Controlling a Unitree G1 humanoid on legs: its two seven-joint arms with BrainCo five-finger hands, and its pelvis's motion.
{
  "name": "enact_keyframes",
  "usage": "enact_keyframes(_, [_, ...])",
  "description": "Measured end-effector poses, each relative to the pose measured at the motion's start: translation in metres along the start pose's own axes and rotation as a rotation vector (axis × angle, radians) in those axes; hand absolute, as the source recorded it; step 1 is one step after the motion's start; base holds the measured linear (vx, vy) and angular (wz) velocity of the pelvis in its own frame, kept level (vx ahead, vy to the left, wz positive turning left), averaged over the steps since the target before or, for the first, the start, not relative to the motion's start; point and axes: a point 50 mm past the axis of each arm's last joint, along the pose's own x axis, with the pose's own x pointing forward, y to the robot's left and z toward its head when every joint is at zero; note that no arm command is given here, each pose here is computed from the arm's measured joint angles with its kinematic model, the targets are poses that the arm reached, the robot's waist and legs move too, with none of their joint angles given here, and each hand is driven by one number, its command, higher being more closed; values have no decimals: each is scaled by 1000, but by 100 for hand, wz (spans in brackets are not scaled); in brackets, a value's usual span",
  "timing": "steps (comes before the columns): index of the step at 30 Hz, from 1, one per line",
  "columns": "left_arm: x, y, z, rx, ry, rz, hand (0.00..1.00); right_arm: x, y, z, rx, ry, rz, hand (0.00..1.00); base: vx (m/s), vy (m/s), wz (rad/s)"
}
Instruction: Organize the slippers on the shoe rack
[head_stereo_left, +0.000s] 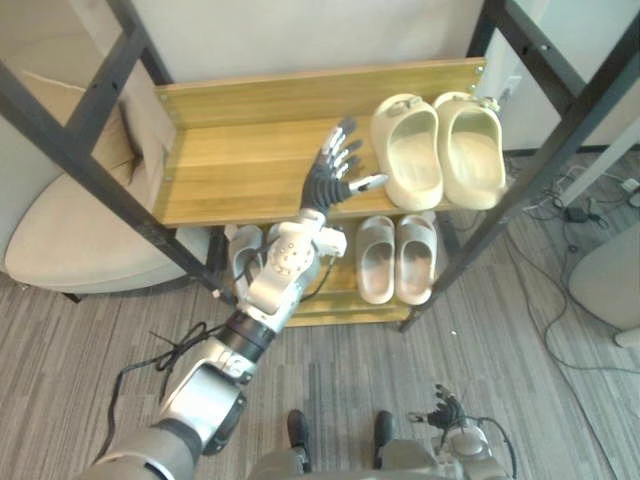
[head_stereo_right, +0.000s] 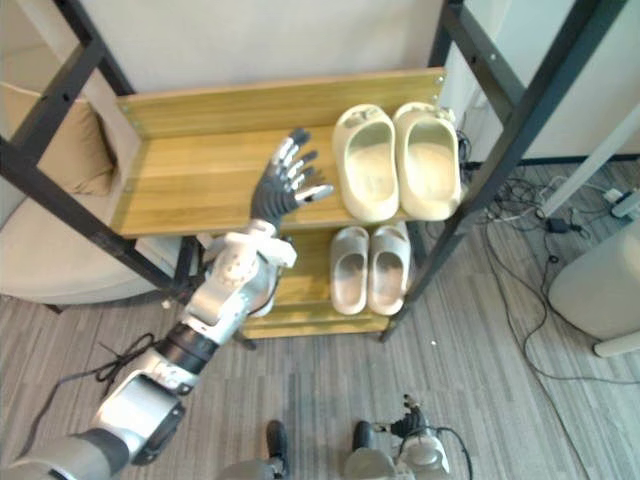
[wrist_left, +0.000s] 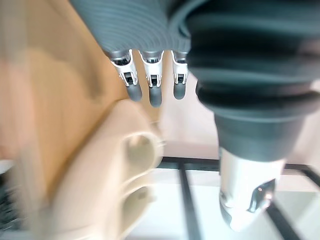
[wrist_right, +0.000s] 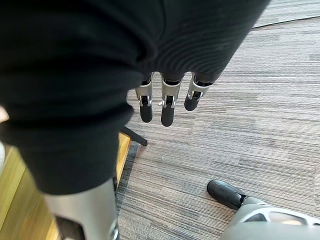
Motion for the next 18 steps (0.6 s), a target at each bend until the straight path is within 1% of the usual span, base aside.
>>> enact_keyframes(3, [-7,-7,15,-32,-71,-50,0,0,0,1,-1,-2,10,0,-2,11,6])
enact_keyframes(9, [-37,-6,23,-109,-97,-90,0,0,0,-6,-8,21,24,0,3,12,14])
enact_keyframes(13, [-68,2,18,-148,-53,-95,0,-2,1,-12,-12,46,32,0,13,-3,18])
enact_keyframes(17, [-101,11,3,-191,34,-52,0,-3,1,-19,-18,72,36,0,4,-7,5])
enact_keyframes(18, [-116,17,-3,-189,84,-33,0,-3,2,-20,-18,73,36,0,0,0,0])
